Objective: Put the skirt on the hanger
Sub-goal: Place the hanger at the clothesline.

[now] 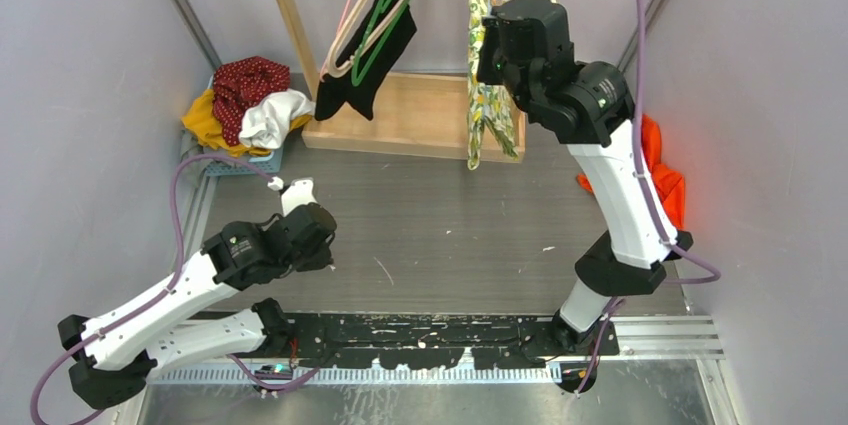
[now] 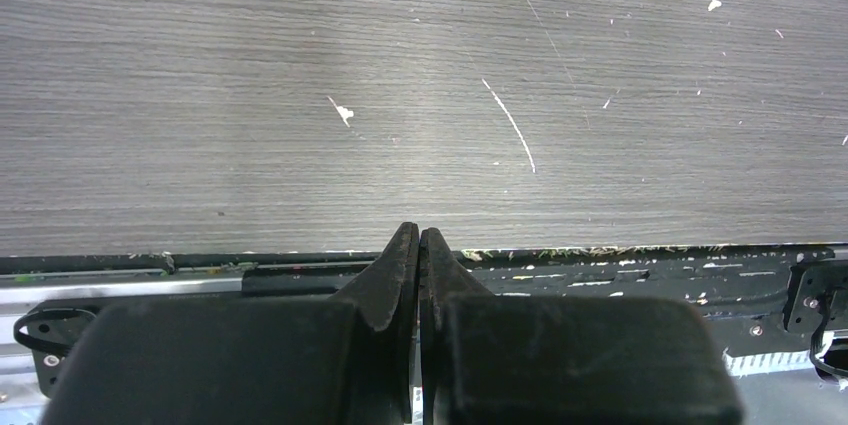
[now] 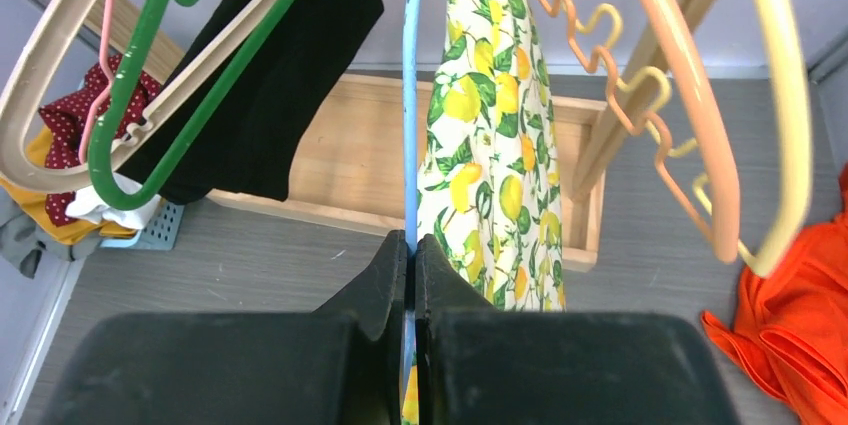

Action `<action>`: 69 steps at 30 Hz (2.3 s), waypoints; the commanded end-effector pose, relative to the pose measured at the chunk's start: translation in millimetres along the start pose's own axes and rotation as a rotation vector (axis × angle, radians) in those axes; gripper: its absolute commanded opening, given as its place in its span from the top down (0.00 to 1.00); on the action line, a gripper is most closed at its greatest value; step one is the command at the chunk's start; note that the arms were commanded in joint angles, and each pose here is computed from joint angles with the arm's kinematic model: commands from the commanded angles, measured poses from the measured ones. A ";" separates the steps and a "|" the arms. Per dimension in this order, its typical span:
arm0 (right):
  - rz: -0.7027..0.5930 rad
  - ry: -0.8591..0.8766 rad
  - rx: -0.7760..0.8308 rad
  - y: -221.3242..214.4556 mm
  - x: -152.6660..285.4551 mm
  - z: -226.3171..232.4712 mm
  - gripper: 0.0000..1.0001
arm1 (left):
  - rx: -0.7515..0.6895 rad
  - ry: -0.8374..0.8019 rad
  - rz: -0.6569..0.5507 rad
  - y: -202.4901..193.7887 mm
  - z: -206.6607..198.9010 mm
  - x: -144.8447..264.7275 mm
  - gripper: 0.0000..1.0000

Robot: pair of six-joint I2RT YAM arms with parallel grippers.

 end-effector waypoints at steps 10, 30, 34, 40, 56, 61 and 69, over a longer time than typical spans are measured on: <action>-0.167 0.151 0.046 25.0 -42.7 37.3 0.99 | 0.040 0.018 -0.047 11.7 3.4 14.0 1.00; -0.074 0.170 -0.010 10.9 -115.2 19.2 0.99 | 0.037 0.038 -0.033 18.0 -8.0 6.9 1.00; -0.014 0.176 -0.005 -5.0 -120.2 17.8 0.99 | 0.033 0.000 -0.026 17.2 -15.4 -0.3 0.99; 0.047 0.177 0.016 -16.5 -112.0 10.7 0.86 | 0.021 -0.098 -0.053 24.7 -33.3 -8.3 0.95; 0.071 0.202 0.007 -25.2 -47.7 -20.5 0.64 | -0.235 -0.293 -0.505 93.1 -113.4 0.3 0.76; 0.087 0.137 -0.016 -43.8 -24.4 -43.5 0.63 | -0.380 -0.228 -0.573 103.9 -164.7 3.0 0.68; 0.111 0.095 -0.087 -71.1 15.2 -74.2 0.62 | -0.459 -0.120 -0.725 122.4 -195.7 -18.5 0.47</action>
Point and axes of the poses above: each gripper's point midway between its finger pads, its own x axis back along the fingers, its own z axis along the line the jaws close on, y = z × x, the point moved 10 cm from there along x, back along the fingers, and after that the axes turned 9 degrees about -x, right-handed, at the moved point
